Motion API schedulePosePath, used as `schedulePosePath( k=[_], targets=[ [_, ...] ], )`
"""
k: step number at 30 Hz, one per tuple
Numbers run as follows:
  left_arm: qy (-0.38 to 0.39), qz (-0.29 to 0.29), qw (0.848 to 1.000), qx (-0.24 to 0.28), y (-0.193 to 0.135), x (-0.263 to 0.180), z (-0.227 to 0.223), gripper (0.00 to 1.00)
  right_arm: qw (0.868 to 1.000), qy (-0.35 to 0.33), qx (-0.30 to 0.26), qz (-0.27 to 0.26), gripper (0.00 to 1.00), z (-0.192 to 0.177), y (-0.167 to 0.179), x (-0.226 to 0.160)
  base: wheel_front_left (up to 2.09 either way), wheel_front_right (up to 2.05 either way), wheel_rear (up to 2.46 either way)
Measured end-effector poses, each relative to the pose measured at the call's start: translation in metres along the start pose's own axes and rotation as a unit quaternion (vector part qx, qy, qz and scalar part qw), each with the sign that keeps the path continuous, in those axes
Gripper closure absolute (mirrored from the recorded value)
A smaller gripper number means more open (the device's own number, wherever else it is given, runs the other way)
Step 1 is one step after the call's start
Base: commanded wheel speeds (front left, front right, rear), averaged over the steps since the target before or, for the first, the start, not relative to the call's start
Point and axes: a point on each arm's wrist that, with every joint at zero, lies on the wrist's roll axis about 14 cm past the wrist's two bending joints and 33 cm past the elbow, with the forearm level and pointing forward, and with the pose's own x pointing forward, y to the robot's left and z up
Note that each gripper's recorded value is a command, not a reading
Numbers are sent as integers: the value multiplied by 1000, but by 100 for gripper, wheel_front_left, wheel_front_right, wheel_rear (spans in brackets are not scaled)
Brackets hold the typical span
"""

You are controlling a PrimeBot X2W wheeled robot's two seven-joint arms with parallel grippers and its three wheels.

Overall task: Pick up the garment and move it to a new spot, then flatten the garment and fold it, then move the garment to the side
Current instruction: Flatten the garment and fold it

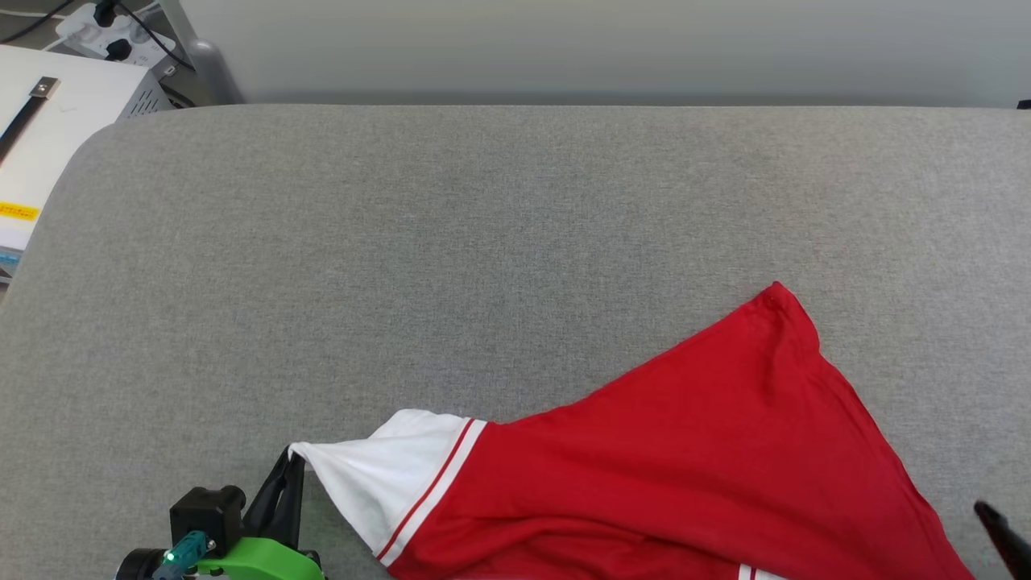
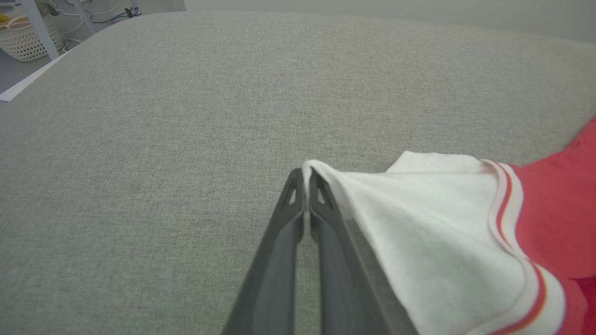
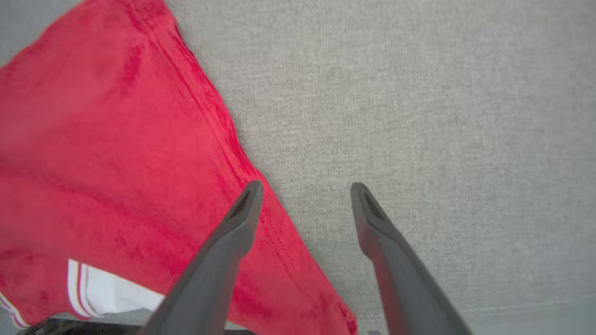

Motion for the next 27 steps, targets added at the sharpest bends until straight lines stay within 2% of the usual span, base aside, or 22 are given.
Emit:
schedulePosePath(
  k=[1,2,6,10,11,15,20,27],
  targets=[
    [-1,-1,1000,0,0,0,0,100,1000,-25,-11,5,0,17,3,-2,0,0,0],
    [-2,-2,1000,0,-1,0,1,100,995,-90,-46,18,0,65,13,-7,0,0,0],
    [-4,-3,1000,-1,-2,2,3,100,982,-151,-101,45,0,122,34,-8,0,0,0],
    [-7,-6,1000,0,-3,8,5,100,971,-148,-173,79,0,154,64,4,0,0,0],
    [-8,-7,1000,3,-4,12,6,100,964,-113,-217,105,0,159,87,20,0,0,0],
    [-12,-7,1000,4,-4,18,9,100,956,-14,-267,119,0,145,103,51,0,0,0],
    [-18,-7,1000,7,-3,23,13,100,938,81,-317,116,0,128,111,83,0,0,0],
    [-15,-1,1000,7,-2,29,11,100,925,143,-328,131,0,106,129,122,0,0,0]
  ],
)
